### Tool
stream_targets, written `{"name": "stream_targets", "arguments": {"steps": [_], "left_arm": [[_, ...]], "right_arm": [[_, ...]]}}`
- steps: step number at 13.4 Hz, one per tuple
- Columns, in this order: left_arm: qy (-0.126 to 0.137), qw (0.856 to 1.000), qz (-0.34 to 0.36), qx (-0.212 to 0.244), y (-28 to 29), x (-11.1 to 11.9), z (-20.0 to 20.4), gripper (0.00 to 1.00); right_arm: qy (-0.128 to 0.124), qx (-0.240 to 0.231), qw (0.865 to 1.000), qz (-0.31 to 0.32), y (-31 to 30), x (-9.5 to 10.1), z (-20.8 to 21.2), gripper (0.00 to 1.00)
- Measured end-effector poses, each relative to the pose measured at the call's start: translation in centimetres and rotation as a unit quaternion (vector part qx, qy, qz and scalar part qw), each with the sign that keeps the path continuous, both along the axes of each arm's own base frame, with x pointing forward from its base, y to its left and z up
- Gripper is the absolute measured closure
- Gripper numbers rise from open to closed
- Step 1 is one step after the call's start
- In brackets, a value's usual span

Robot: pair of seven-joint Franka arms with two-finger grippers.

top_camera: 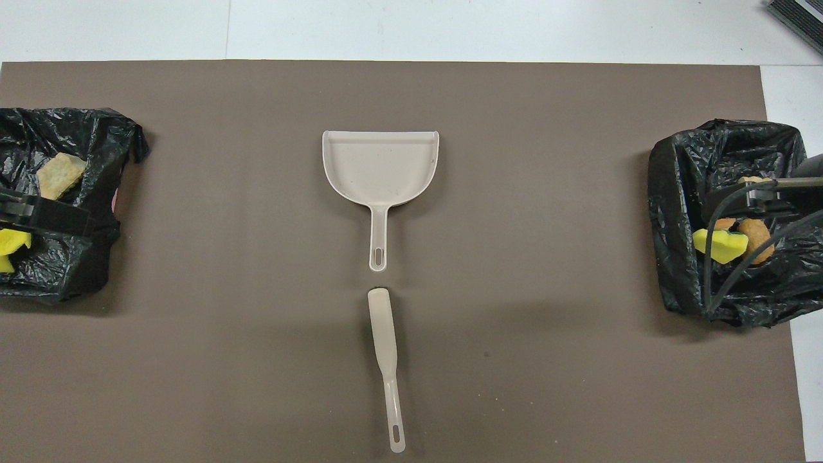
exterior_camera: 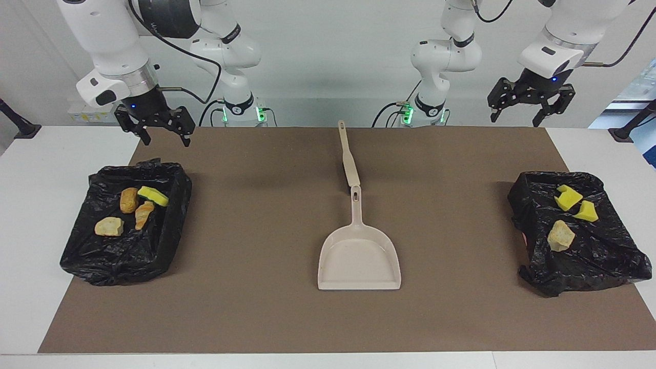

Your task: Sweep and dump trash in bin

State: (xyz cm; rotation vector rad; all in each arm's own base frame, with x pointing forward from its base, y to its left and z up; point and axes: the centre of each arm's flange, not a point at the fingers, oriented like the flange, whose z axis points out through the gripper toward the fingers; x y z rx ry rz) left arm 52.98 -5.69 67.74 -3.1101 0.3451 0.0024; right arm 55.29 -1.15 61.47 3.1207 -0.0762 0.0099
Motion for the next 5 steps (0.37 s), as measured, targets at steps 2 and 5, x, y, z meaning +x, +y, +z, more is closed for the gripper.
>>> {"name": "stream_targets", "arguments": {"steps": [2, 5], "left_arm": [[-0.001, 1.0, 0.007, 0.0, 0.76, 0.02, 0.03, 0.0], [-0.001, 1.0, 0.008, 0.0, 0.91, 0.02, 0.05, 0.0]], "right_arm": [[0.0, 0.0, 1.0, 0.0, 0.0, 0.0, 0.0, 0.0], [0.0, 0.0, 1.0, 0.0, 0.0, 0.0, 0.0, 0.0]]}}
